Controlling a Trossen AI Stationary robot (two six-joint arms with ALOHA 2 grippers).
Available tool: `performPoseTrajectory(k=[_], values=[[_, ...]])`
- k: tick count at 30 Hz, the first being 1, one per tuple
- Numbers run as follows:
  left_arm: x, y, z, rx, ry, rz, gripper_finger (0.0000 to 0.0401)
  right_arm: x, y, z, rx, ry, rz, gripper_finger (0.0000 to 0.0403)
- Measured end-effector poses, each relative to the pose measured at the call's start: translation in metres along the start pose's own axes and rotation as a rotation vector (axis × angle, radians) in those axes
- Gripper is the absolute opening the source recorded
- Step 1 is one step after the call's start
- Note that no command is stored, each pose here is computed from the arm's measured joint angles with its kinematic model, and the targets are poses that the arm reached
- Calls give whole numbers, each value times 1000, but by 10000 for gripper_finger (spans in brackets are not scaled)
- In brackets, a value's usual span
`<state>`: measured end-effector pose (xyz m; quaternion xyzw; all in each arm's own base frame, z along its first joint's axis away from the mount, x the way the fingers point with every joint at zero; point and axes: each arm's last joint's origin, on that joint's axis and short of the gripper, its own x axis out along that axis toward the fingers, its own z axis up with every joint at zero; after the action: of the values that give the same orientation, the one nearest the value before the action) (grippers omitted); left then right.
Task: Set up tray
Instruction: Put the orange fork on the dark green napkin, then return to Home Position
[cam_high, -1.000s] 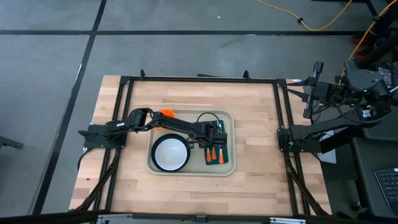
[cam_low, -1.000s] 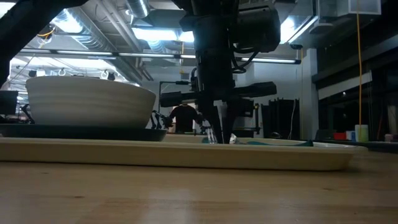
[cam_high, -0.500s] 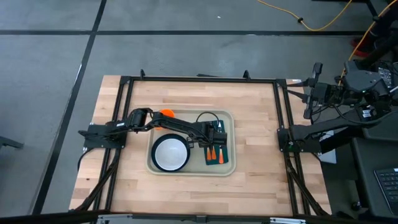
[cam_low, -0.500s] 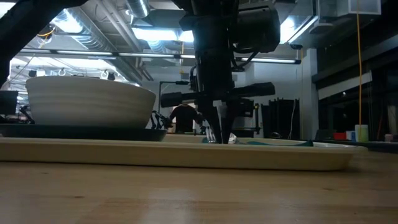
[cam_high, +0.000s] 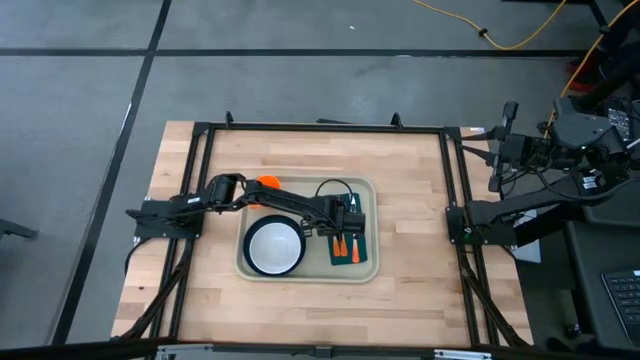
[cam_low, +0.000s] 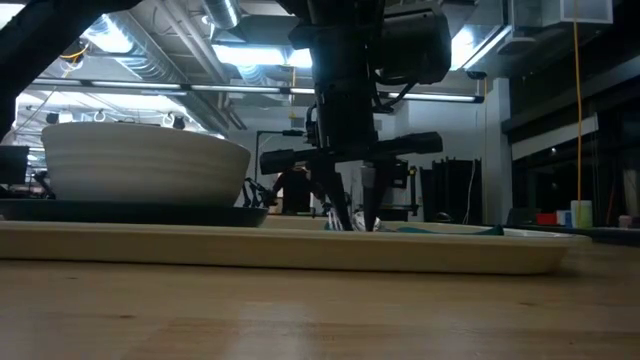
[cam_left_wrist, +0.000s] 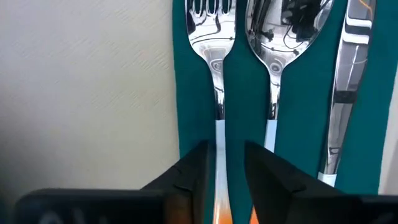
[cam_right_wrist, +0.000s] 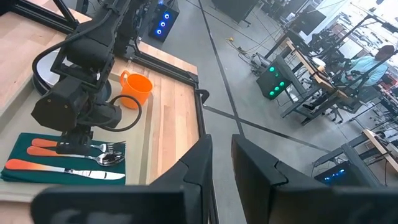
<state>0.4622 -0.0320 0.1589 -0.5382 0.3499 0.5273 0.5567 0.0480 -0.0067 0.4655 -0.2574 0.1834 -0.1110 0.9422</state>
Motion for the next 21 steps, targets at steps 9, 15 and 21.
performPoseTrajectory(k=[9,15,21], values=[[-13,-9,1,38,13,-50,141,0,0,0,0,0,0,67],[-34,-24,2,27,50,-125,150,0,0,0,5,0,0,67],[-95,-42,21,211,128,-306,146,0,-3,-1,42,46,-100,67]])
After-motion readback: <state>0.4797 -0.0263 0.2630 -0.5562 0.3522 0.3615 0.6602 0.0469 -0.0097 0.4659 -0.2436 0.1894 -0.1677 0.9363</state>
